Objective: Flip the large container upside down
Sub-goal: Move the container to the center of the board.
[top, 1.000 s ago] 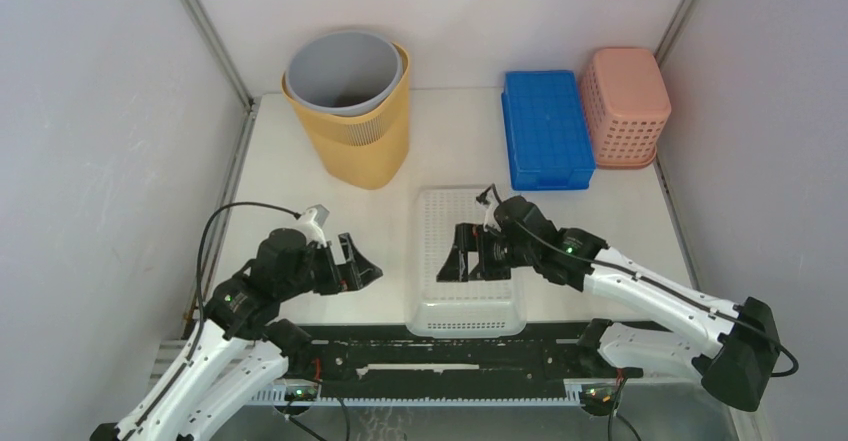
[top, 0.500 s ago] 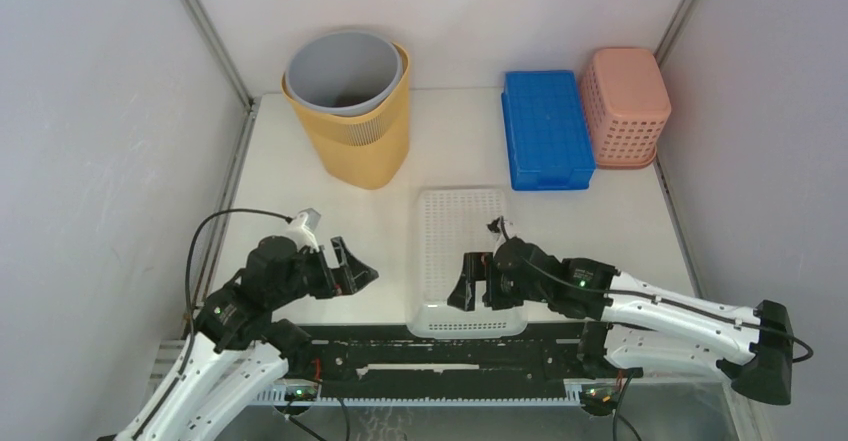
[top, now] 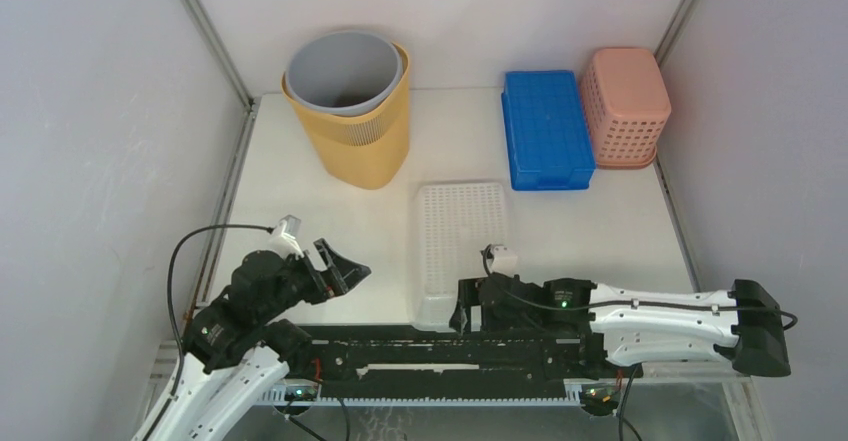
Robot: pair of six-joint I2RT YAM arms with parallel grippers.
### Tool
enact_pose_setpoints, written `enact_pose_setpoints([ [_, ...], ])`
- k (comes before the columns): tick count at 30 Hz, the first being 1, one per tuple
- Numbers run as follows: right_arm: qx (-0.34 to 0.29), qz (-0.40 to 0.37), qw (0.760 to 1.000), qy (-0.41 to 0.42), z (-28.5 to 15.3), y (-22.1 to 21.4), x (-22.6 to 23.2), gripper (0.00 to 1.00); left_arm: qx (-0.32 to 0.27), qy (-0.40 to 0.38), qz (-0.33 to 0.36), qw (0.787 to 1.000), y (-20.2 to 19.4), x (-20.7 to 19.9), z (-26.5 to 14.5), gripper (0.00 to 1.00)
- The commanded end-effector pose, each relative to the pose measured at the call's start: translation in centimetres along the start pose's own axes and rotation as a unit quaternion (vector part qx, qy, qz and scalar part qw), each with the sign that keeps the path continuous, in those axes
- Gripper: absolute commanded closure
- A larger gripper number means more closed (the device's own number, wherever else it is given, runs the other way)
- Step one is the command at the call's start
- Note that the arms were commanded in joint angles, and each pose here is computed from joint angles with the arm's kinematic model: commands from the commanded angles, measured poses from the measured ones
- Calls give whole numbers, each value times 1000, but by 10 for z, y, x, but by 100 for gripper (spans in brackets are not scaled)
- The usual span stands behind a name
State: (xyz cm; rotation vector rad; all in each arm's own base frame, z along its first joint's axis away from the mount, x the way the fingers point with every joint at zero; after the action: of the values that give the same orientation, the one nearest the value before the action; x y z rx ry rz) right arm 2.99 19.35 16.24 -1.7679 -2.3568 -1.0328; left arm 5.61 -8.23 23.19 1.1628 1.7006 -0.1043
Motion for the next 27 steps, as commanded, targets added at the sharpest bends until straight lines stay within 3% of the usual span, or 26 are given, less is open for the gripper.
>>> enact_pose_setpoints([
  [1,-24,15,1000,-3,3,-5,9,0,-5,12,-14,1000,1,1,4,0],
  [7,-20,14,1000,-1,26,-10,14,0,-4,16,-3,1000,4,-1,9,0],
  [17,4,48,999,19,76,34,29,0,14,9,22,1000,11,-13,22,0],
  [27,18,4,998,53,97,69,71,0,24,14,34,999,12,-11,31,0],
])
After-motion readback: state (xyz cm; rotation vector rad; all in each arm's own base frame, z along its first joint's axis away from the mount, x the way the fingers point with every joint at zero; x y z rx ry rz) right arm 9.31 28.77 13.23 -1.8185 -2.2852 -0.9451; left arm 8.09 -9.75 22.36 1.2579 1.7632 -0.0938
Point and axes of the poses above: each gripper's point midway between its finger pads, its own z axis out along the fingers, its own x axis along the line the jaws close on, y = z × x, the point moved 10 cm from there along -z, back along the fingers, and after that the axes turned 8 degrees about -z, right-handed, at the moved point
